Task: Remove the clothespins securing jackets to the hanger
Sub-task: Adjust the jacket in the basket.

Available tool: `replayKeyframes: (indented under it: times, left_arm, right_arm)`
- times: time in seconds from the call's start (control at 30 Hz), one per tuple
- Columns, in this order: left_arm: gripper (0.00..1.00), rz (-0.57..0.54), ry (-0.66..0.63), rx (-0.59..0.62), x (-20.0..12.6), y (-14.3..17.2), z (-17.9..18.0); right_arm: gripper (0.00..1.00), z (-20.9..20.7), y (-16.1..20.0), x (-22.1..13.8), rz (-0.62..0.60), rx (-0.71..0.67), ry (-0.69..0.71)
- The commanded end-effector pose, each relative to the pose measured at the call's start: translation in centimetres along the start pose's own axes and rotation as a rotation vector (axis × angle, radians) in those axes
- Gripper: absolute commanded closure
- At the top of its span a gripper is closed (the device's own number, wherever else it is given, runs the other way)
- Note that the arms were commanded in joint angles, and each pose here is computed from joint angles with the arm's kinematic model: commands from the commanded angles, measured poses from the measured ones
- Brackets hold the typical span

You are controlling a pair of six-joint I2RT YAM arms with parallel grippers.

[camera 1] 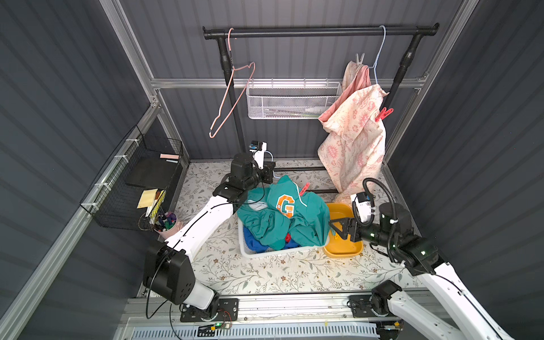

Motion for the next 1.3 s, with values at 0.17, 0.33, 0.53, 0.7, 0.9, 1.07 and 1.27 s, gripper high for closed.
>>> replayKeyframes:
  times: [0.17,0.33,0.53,0.7,0.9,1.07,1.27]
  left_arm:
    - [1.00,-0.073,0.005,0.038,-0.4,-2.2,-0.1]
    - [1.00,-0.072,0.002,0.053,-0.7,-2.5,-0.2]
    - [1.00,-0.087,0.011,0.054,-1.0,-3.1,-0.4]
    - [1.00,-0.085,0.014,0.053,-0.5,-3.1,-0.3]
    - [1.00,-0.034,0.013,0.056,0.8,-0.8,0.2]
    - [1.00,-0.019,0.018,0.053,1.3,-0.1,0.4]
    - [1.00,-0.007,0.024,0.062,1.7,0.2,0.4]
  right_arm:
    - [0.39,-1.1,1.6,6.3,0.130,0.111,0.015]
    - [0.56,0.9,0.6,9.1,0.164,0.084,-0.012]
    - [0.70,1.2,-0.2,13.4,0.177,0.077,-0.037]
    - [0.72,0.2,0.8,16.9,0.212,0.112,-0.036]
    - [0.64,-3.6,3.0,18.4,0.155,0.178,0.096]
    - [0.40,-2.1,1.6,15.0,0.062,0.125,0.081]
    - [0.16,0.4,-1.5,8.7,-0.004,0.013,0.066]
Point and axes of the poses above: each gripper's point midway between its finger pads, its own x axis out along the fingers, its own z axis along the line the jaws close on, y = z × x, the point moved 7 cm from there along -x, back along the fingers, and after that the axes turned 5 degrees about x, right-handed, at the moved point
